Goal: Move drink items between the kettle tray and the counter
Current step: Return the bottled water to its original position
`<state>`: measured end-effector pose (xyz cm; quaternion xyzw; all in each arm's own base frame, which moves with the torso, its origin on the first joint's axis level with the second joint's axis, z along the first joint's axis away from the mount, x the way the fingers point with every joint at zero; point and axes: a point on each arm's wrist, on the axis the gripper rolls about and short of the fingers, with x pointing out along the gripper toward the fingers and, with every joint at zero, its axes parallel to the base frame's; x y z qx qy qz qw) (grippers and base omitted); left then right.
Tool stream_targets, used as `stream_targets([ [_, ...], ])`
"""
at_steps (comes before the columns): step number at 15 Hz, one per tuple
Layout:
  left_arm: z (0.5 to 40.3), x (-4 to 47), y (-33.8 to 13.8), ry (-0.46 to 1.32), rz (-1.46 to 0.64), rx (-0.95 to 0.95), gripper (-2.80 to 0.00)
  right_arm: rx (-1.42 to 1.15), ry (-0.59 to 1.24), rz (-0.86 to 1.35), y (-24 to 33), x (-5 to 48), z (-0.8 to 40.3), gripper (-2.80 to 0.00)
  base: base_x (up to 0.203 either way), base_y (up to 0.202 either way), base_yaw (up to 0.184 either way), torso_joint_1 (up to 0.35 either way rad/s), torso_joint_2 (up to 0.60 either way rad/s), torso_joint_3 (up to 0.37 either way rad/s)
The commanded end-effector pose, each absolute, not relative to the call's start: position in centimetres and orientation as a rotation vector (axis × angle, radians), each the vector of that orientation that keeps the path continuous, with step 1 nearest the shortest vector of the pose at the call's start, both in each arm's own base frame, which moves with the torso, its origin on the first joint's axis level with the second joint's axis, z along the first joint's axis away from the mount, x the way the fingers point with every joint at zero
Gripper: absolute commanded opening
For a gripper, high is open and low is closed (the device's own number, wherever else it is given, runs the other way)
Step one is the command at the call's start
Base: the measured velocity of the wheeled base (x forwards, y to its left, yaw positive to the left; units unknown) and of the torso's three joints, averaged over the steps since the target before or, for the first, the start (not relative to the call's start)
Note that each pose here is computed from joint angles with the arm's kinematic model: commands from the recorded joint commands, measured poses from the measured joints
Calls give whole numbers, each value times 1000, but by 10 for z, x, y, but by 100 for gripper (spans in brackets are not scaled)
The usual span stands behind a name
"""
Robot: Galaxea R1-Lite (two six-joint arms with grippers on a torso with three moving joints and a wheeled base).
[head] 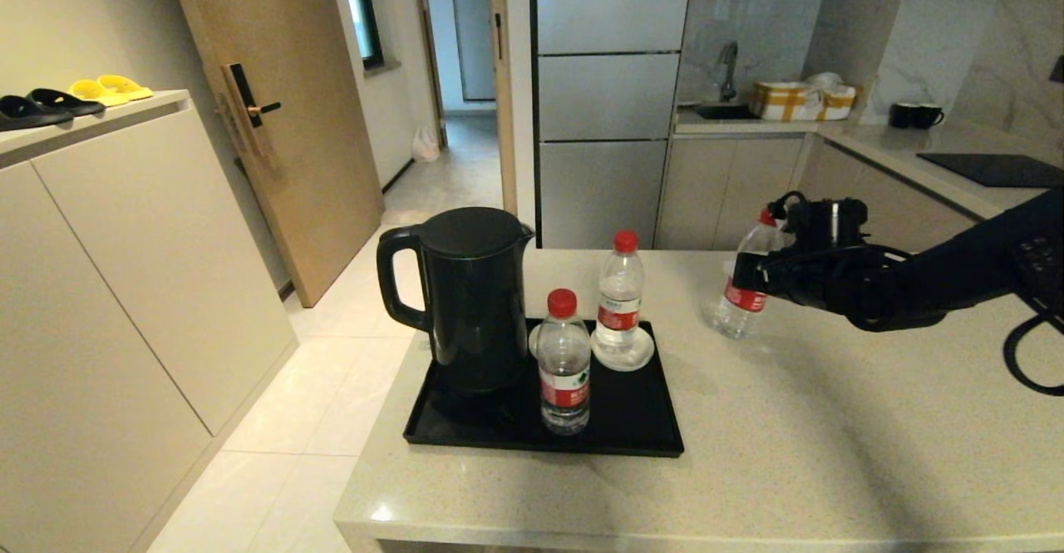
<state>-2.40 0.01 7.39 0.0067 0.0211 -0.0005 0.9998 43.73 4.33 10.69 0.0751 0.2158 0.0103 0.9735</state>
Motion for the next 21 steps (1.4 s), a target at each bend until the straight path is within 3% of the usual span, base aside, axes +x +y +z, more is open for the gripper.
stream_targets([
  [1, 74, -24, 0, 43, 0, 14, -280, 97, 359, 157, 76, 373, 166, -280, 0, 0, 0, 0, 0, 0],
  [5, 74, -24, 0, 43, 0, 14, -280, -119, 289, 365, 141, 276, 186, -280, 0, 0, 0, 0, 0, 0],
  [8, 74, -24, 0, 43, 0, 14, -280, -230, 282, 382, 158, 250, 180, -280, 0, 0, 0, 0, 0, 0],
  [16, 74, -24, 0, 43, 0, 14, -280, -100, 336, 381, 199, 303, 94, -280, 0, 0, 0, 0, 0, 0],
  [21, 74, -24, 0, 44, 0, 14, -280, 40, 398, 348, 215, 327, 66, -280, 0, 0, 0, 0, 0, 0],
])
